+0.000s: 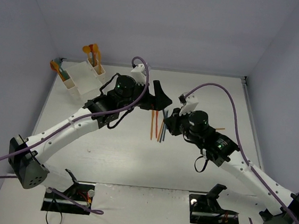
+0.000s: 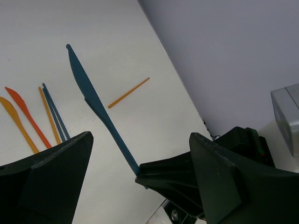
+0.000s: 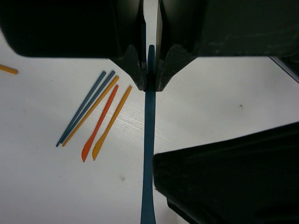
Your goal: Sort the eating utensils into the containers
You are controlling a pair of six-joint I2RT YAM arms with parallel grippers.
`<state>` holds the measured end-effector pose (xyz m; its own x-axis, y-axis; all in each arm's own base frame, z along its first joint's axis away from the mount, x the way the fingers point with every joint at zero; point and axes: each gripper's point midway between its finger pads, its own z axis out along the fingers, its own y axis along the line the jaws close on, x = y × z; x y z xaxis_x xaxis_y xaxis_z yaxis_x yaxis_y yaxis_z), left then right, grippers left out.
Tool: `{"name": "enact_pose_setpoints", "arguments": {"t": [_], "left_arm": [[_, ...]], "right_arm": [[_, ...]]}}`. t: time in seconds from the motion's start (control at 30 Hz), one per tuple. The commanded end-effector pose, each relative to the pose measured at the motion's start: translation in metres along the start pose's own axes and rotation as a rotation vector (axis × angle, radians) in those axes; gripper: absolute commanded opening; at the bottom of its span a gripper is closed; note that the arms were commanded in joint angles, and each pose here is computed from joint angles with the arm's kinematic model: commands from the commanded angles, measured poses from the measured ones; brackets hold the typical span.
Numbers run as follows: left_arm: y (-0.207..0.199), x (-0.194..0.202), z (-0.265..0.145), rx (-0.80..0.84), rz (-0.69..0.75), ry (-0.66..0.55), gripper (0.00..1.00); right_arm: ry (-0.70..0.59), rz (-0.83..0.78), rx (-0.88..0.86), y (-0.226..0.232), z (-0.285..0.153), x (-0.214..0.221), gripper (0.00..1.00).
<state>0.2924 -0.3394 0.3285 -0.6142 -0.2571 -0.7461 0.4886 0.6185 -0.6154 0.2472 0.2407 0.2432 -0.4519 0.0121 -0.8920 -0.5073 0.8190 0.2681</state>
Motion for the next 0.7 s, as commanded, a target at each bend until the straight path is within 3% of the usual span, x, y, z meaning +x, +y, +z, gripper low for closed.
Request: {"name": "enact_pose_setpoints", "arguments": {"t": [0.0,0.2,0.3,0.4,0.5,0.67], "left_arm": [[-0.024,-0.037,-0.002,0.024,0.007,-0.131,0.78],[-0.025,-0.042,0.002,0.016,0.002,-0.166,0.49],[-0.026,-0.045,0.003,0.02,-0.001,-0.18,0.25],[-0.028,-0.049,0.002,0.029,-0.002,-0.2,0.09],[-0.031,-0.054,0.001,0.047,0.0,-0.229,0.0],[-0.024,-0.058,-0.004,0.019,0.053,-0.255,0.0]], "right_arm": [[-0.142,-0.002,-0.081,0.021,-0.012,-0.047,0.0],[-0.135,-0.004,-0.111,0.027,-0.013,-0.045,0.0],[-0.134,-0.007,-0.114,0.027,-0.012,-0.045,0.0],[-0.132,-0.008,-0.112,0.027,-0.011,-0.044,0.0],[-0.134,-0.009,-0.11,0.027,-0.009,-0.045,0.02],[-0.132,-0.017,-0.108,0.027,-0.006,-0.046,0.43]]}}
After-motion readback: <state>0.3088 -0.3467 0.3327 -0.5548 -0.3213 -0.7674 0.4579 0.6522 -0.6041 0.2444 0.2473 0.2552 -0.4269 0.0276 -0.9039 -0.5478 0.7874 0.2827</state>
